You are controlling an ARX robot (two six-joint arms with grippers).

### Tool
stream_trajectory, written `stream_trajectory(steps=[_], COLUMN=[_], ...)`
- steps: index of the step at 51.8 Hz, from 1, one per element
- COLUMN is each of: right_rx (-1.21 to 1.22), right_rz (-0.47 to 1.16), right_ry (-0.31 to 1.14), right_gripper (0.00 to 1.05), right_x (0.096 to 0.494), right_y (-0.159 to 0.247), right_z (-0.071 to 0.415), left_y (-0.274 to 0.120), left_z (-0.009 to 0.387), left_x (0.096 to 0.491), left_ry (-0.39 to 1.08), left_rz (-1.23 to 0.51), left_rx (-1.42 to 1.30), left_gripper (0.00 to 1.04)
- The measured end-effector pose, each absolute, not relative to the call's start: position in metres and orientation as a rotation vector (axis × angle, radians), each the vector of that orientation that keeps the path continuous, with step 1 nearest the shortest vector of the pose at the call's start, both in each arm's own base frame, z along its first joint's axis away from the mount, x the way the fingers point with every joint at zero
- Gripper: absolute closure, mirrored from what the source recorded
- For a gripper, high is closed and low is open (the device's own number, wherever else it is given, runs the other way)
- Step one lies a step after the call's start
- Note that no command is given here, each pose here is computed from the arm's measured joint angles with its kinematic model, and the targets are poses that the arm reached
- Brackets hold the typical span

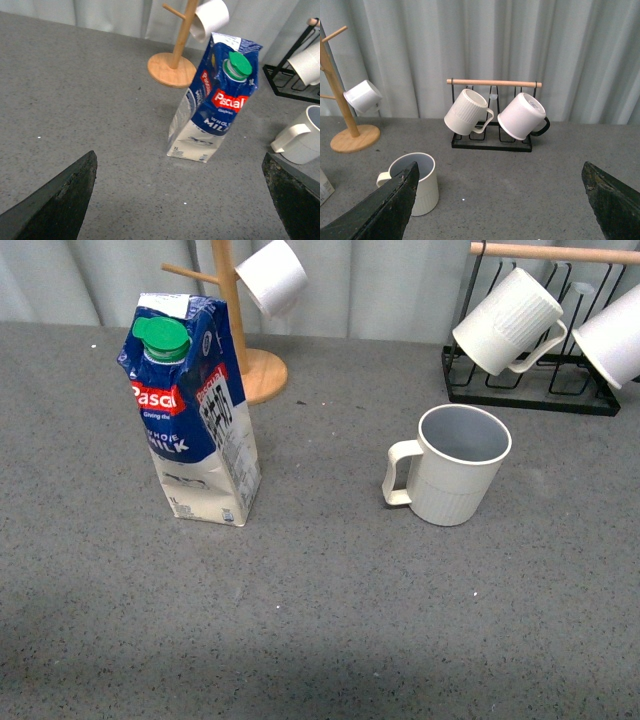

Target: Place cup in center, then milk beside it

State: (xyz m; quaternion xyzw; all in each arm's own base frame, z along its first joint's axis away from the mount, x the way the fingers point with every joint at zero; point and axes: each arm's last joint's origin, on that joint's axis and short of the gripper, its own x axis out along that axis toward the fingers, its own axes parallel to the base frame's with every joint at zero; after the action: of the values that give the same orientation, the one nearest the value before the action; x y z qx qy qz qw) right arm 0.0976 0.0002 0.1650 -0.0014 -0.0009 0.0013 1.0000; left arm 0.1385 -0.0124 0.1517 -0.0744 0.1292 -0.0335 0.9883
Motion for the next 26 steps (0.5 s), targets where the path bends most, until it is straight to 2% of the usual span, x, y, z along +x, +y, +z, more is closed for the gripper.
stream_trajectory(steps=[6, 26], right_rx=[-0.002, -0.003], right_rz=[0.003, 0.003], right_ry=[-0.002, -0.002], right_gripper=[0.09, 0.09], right_x=[0.098, 0.098], right_y=[0.000, 0.000], right_z=[0.165, 0.165], left_y=[-0.031, -0.058], left_z=[0.146, 0.139], left_x=[0.147, 0.166], left_ry=[0.272, 0.338], left_rz=[-0.129, -0.251], left_rx=[-0.120, -0.086], left_gripper=[0.07, 0.07])
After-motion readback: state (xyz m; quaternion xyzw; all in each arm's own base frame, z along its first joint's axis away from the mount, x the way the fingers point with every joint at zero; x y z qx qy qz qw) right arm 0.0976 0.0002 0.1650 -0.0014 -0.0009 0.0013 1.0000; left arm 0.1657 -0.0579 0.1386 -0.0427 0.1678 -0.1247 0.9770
